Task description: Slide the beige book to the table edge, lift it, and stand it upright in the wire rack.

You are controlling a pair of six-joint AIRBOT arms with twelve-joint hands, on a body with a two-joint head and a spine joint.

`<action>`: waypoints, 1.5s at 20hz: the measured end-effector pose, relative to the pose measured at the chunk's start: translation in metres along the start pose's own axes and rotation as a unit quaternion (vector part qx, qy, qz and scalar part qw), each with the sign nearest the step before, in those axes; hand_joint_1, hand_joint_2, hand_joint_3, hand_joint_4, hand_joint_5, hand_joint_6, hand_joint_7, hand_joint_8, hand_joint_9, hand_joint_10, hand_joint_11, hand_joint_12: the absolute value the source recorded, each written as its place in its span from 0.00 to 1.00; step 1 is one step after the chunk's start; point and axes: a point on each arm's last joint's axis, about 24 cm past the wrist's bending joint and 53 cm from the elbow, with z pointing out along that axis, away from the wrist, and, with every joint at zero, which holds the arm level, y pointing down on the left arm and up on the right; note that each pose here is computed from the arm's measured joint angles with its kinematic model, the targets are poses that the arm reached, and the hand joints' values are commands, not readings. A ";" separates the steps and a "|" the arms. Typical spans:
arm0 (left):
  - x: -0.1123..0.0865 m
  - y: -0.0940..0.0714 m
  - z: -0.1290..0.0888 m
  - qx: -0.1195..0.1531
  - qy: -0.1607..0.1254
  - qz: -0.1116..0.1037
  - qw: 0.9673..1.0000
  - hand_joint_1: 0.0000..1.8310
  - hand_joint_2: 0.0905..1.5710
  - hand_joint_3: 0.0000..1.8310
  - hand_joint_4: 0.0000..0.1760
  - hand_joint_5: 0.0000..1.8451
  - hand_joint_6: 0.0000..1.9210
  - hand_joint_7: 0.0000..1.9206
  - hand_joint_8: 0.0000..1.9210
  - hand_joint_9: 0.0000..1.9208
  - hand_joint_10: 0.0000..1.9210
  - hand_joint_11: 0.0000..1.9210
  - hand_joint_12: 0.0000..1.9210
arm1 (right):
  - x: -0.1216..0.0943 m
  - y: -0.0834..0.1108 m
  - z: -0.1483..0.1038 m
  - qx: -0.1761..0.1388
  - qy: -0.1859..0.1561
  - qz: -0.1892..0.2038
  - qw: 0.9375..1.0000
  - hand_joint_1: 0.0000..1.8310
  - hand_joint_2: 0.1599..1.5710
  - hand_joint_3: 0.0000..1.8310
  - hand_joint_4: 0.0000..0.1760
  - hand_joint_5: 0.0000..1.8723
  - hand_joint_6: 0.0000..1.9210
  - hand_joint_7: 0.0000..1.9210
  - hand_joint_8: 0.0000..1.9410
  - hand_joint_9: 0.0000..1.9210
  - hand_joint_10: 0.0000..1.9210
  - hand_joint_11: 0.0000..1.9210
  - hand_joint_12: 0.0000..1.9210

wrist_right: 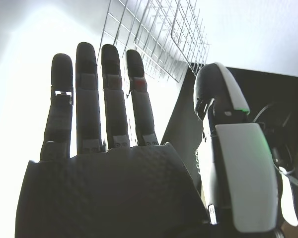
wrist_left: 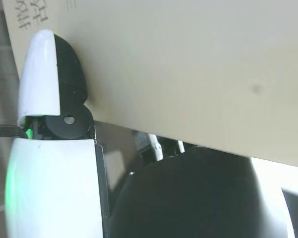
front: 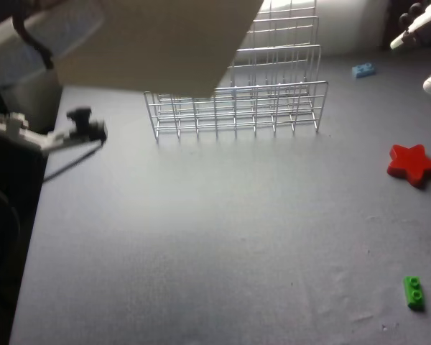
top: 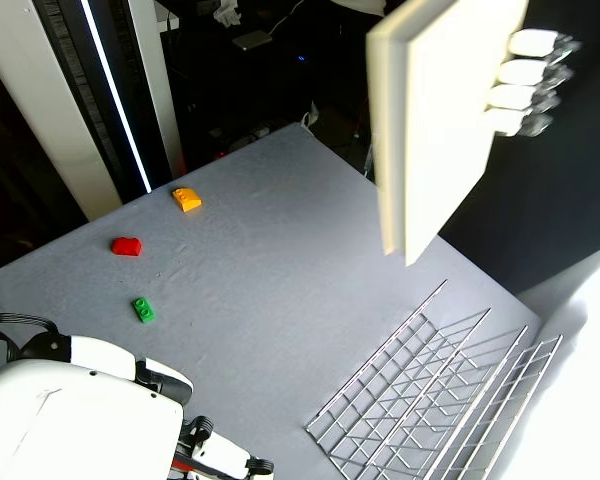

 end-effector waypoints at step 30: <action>-0.042 0.063 0.024 0.026 -0.022 0.019 0.999 0.81 0.73 0.00 0.00 0.49 0.52 0.40 0.69 0.41 0.73 0.32 0.85 | -0.014 0.000 0.005 -0.005 -0.009 -0.016 1.000 0.22 0.75 0.00 0.00 0.27 0.00 0.26 0.00 0.26 0.00 0.05 0.59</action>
